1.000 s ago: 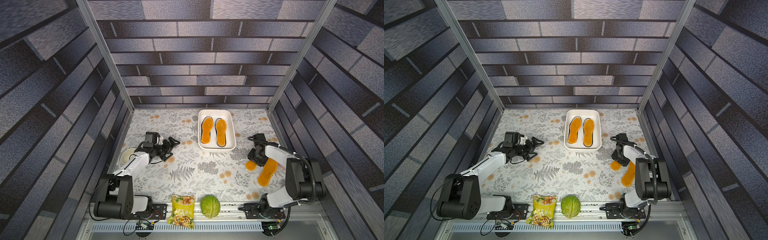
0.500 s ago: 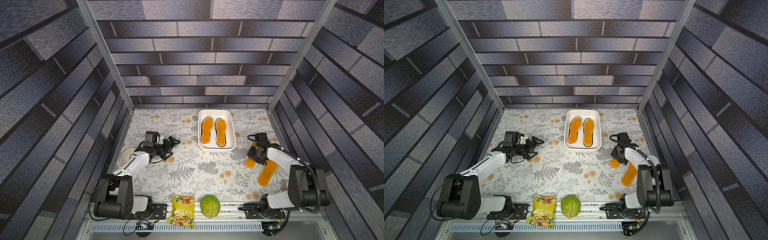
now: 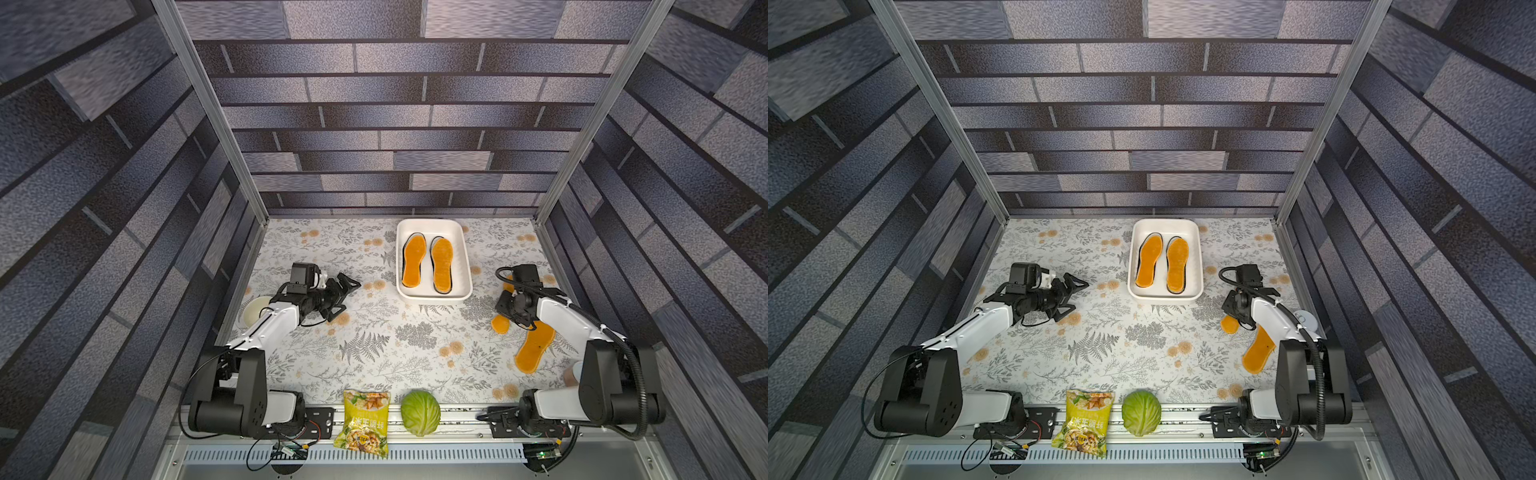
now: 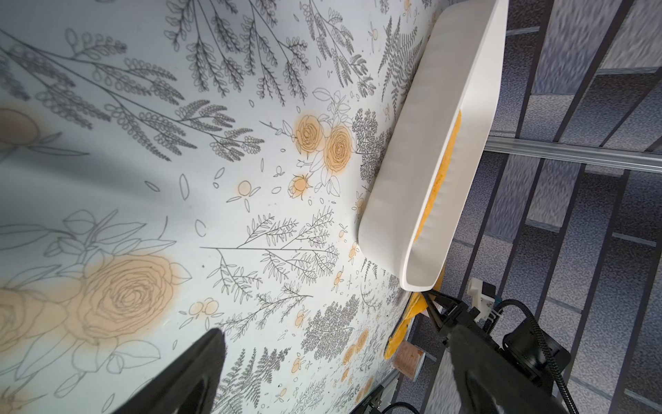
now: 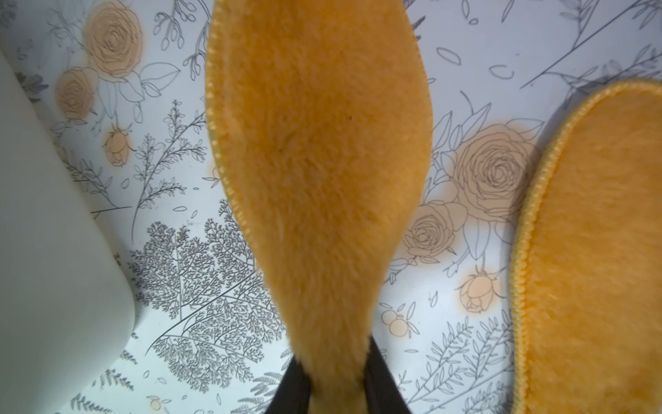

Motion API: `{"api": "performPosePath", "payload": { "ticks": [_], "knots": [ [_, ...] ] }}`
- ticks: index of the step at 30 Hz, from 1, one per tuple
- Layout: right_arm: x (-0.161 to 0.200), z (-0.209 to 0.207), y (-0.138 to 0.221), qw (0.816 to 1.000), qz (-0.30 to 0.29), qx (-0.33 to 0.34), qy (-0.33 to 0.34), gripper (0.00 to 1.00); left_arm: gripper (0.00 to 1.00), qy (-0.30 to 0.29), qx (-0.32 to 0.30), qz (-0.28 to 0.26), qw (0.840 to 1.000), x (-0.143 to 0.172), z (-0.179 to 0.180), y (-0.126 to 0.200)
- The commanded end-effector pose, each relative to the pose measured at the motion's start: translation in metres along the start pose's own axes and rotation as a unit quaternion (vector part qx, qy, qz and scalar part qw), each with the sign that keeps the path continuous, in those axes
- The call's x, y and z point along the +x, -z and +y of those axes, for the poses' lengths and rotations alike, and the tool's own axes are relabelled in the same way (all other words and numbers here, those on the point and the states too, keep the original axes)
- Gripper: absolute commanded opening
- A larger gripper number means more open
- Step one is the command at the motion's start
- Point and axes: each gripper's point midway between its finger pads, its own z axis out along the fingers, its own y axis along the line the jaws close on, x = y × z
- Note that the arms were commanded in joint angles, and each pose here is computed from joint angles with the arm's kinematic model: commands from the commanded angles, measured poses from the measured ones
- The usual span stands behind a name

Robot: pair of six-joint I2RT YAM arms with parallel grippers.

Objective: Put the insoles into the storage box
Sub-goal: Pick up the insole from the center of the board.

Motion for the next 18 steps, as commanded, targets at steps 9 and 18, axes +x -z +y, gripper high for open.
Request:
{"api": "performPosePath", "payload": {
  "ticks": [9, 18],
  "knots": [
    [-0.038, 0.034, 0.082, 0.994, -0.064, -0.076, 0.044, 0.2, 1.0, -0.018, 0.008, -0.006, 1.0, -0.005, -0.009, 0.002],
    [-0.066, 0.087, 0.147, 0.975, -0.105, -0.187, 0.061, 0.17, 1.0, -0.021, 0.017, -0.01, 1.0, -0.006, -0.011, 0.0]
  ]
}}
